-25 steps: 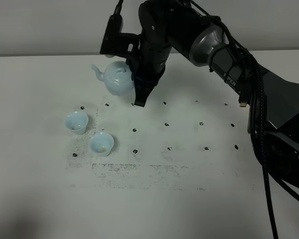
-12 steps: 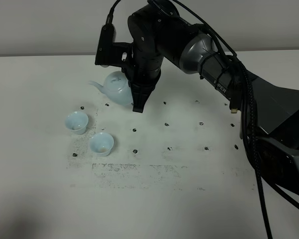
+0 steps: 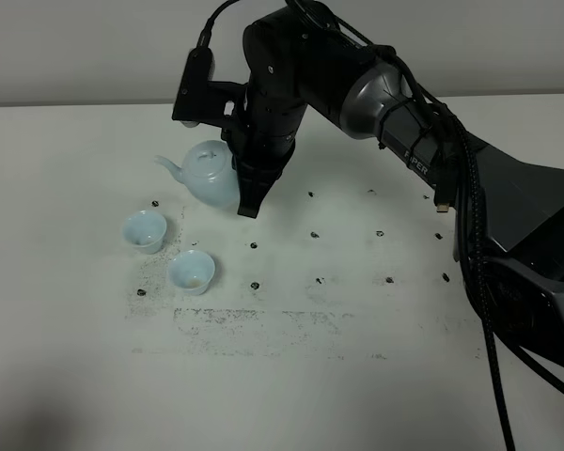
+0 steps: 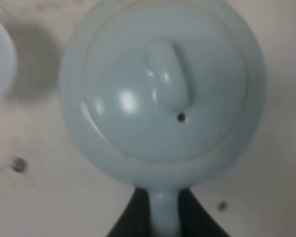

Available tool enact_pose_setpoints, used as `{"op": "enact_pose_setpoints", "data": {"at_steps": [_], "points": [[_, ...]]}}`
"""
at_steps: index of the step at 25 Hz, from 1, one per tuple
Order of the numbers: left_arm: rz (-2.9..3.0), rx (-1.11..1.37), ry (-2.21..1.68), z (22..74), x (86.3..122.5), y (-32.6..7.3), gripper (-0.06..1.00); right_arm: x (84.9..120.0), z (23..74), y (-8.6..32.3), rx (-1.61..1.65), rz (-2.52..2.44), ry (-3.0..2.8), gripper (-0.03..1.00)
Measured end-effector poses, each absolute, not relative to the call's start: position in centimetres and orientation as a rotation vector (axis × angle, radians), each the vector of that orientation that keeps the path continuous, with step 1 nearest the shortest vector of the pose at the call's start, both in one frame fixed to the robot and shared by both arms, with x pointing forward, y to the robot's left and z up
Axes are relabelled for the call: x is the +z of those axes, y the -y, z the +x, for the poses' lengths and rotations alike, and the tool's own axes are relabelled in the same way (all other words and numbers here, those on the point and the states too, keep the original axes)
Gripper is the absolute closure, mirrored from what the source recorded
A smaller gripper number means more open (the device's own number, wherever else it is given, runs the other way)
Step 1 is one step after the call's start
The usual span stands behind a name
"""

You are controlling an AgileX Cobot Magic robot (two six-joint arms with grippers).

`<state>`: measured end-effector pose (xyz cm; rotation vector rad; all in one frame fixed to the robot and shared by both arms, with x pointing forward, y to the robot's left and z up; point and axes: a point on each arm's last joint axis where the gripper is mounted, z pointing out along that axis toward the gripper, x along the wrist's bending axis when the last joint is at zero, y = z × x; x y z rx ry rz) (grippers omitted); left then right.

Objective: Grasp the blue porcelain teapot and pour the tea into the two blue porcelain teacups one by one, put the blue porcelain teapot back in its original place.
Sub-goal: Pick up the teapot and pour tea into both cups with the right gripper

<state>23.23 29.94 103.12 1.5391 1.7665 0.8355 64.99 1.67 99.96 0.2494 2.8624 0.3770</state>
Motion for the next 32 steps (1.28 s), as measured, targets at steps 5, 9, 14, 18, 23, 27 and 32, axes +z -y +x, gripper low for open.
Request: {"op": "enact_pose_setpoints", "data": {"at_steps": [5,9,14,18,23,27,32], "points": [[1.539,0.835,-1.767,23.2,103.1,-29.9,0.19,100.0,65.1,-1.6,0.415,0.26,-2.878,0.93],[1.539,0.835,-1.767,23.2,103.1,-29.9,0.19,100.0,65.3,-1.3,0.442,0.257,-2.888,0.93],[1.539,0.835,-1.767,23.2,103.1,-29.9,0.19,100.0,65.7,-0.8,0.47,0.259,-2.897,0.93],[1.539,0.835,-1.767,23.2,103.1,-29.9,0.19,100.1,66.0,-0.3,0.46,0.27,-2.889,0.93],[1.539,0.835,-1.767,23.2,103.1,-29.9,0.19,101.0,65.8,-0.2,0.471,0.288,-2.872,0.93],[1.539,0.835,-1.767,23.2,103.1,-29.9,0.19,101.2,65.5,0.0,0.489,0.301,-2.876,0.93],[1.539,0.835,-1.767,23.2,103.1,-29.9,0.19,100.8,64.2,0.8,0.521,0.308,-2.85,0.93]]}}
